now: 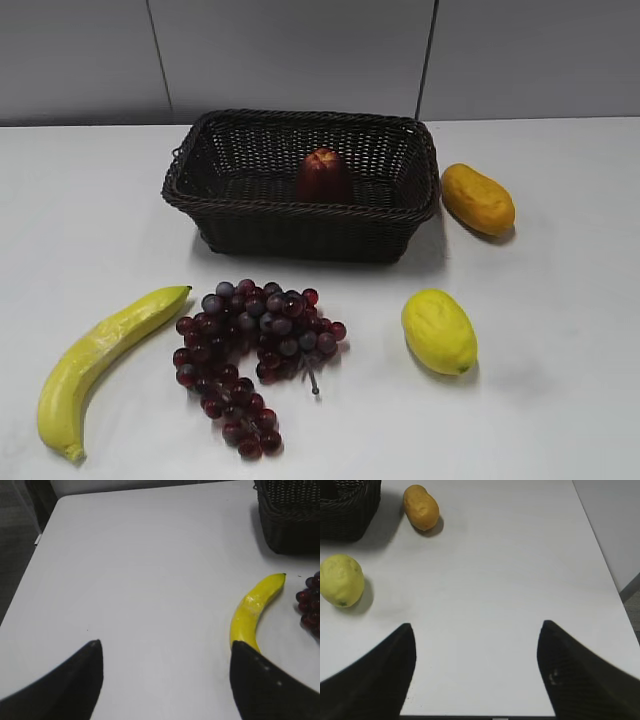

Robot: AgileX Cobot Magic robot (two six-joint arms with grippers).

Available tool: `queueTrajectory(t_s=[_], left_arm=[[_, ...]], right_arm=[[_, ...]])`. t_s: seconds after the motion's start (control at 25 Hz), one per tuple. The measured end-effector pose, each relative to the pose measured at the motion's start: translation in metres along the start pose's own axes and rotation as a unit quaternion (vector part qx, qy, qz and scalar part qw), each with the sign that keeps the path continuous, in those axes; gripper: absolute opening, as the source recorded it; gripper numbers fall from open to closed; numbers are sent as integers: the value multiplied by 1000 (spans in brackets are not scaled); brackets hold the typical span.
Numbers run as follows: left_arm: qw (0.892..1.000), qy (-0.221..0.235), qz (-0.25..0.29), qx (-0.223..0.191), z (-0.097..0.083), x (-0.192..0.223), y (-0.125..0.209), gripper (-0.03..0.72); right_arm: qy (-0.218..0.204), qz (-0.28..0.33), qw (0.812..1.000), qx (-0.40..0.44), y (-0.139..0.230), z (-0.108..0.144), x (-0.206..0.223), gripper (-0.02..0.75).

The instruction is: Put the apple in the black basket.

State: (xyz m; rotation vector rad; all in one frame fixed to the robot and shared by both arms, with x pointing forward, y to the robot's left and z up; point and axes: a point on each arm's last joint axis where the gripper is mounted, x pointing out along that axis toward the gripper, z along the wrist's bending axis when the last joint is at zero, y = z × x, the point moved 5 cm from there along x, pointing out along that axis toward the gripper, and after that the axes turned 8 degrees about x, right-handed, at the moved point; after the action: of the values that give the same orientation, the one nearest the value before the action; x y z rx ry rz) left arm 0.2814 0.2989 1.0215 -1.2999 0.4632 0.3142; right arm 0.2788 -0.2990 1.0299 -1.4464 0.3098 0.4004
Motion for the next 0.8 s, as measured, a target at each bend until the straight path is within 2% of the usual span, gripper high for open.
queueTrajectory(t_s=[0.8], left_arm=[[1000, 15, -9, 12, -4, 1, -2, 579]], right_arm=[[0, 0, 1000, 0, 0, 0, 0, 573]])
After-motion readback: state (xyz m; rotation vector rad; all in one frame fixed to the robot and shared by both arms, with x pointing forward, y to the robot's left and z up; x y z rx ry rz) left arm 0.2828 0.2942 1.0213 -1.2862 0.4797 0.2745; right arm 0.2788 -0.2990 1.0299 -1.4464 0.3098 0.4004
